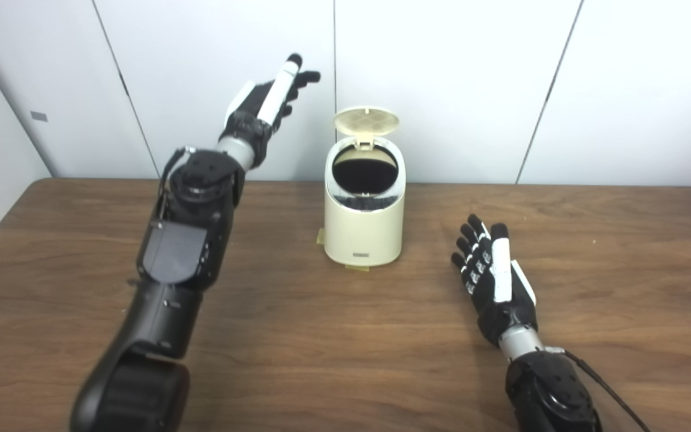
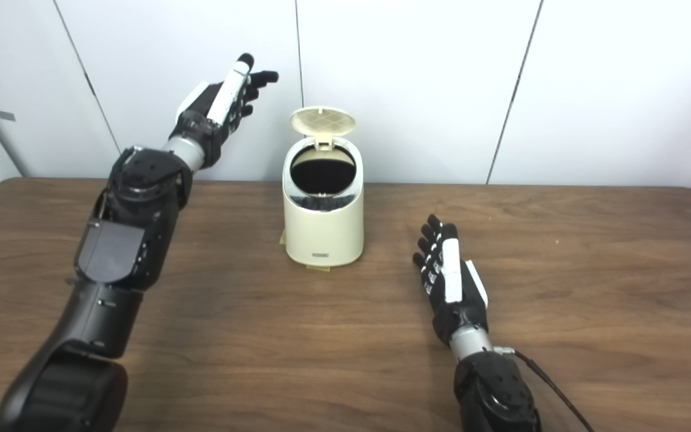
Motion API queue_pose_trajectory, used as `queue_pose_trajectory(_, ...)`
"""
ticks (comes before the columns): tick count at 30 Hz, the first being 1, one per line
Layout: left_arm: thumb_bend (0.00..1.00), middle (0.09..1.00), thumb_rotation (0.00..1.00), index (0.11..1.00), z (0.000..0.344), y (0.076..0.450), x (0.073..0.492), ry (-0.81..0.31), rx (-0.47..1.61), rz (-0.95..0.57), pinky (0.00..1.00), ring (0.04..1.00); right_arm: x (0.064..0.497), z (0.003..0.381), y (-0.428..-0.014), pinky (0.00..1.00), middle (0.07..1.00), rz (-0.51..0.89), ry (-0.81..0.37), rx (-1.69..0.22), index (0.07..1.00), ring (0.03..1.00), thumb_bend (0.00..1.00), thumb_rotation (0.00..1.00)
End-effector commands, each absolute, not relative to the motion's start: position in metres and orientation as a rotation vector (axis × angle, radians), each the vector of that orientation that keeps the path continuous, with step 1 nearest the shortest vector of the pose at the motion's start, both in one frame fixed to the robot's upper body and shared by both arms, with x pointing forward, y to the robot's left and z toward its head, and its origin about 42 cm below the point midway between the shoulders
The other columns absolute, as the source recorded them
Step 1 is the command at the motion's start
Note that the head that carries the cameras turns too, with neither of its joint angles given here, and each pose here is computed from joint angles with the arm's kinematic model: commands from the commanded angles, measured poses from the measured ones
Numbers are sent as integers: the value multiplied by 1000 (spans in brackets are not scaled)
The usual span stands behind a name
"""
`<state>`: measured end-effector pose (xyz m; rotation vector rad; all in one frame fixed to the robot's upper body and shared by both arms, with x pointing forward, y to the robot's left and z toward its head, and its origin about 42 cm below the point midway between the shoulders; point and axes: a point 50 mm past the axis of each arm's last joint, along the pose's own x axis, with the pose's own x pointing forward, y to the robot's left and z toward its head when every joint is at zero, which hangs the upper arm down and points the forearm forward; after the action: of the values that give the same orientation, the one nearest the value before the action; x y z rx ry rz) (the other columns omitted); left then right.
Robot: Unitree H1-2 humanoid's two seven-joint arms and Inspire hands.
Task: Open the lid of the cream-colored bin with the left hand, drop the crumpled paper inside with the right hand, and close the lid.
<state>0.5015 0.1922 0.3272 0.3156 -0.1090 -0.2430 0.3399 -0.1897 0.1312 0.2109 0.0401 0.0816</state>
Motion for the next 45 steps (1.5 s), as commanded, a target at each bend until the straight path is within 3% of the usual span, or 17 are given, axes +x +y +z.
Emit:
queue_pose_trajectory(1, 442, 920, 1000, 802, 372, 183, 506, -270, 400, -270, 1000, 967, 346, 140, -189, 954, 1000, 94, -16, 196, 1000, 1000, 654, 1000)
queue_pose_trajectory(8, 457, 890, 1000, 756, 388, 170, 503, -333, 591, -325, 1000, 970, 347, 132, -183, 993, 999, 108, 1, 191, 1000, 1000, 649, 1000)
queue_pose_trajectory(17, 526, 891, 1000, 746, 383, 155, 496, -330, 761, -345, 1000, 977, 350, 132, -174, 907, 973, 137, -21, 124, 1000, 986, 630, 1000)
queue_pose_trajectory(22, 524, 837, 1000, 716, 381, 145, 493, -377, 900, -346, 997, 934, 352, 133, -170, 912, 959, 127, -37, 128, 1000, 979, 625, 1000)
queue_pose_trajectory(26, 549, 884, 1000, 711, 381, 140, 486, -419, 1072, -330, 806, 902, 353, 132, -170, 905, 957, 117, -38, 126, 1000, 974, 633, 1000)
queue_pose_trajectory(30, 540, 866, 1000, 718, 375, 140, 480, -449, 1124, -355, 739, 877, 352, 130, -172, 904, 957, 117, -36, 119, 1000, 975, 636, 1000)
queue_pose_trajectory(34, 531, 847, 1000, 769, 369, 141, 476, -513, 1227, -369, 794, 869, 352, 130, -173, 901, 951, 114, -35, 116, 1000, 974, 640, 1000)
queue_pose_trajectory(39, 537, 887, 1000, 808, 363, 144, 473, -513, 1290, -369, 853, 916, 352, 132, -173, 901, 950, 114, -39, 112, 1000, 979, 653, 1000)
queue_pose_trajectory(45, 519, 861, 1000, 800, 359, 152, 468, -523, 1330, -369, 837, 909, 352, 135, -170, 948, 956, 101, -28, 103, 1000, 996, 655, 1000)
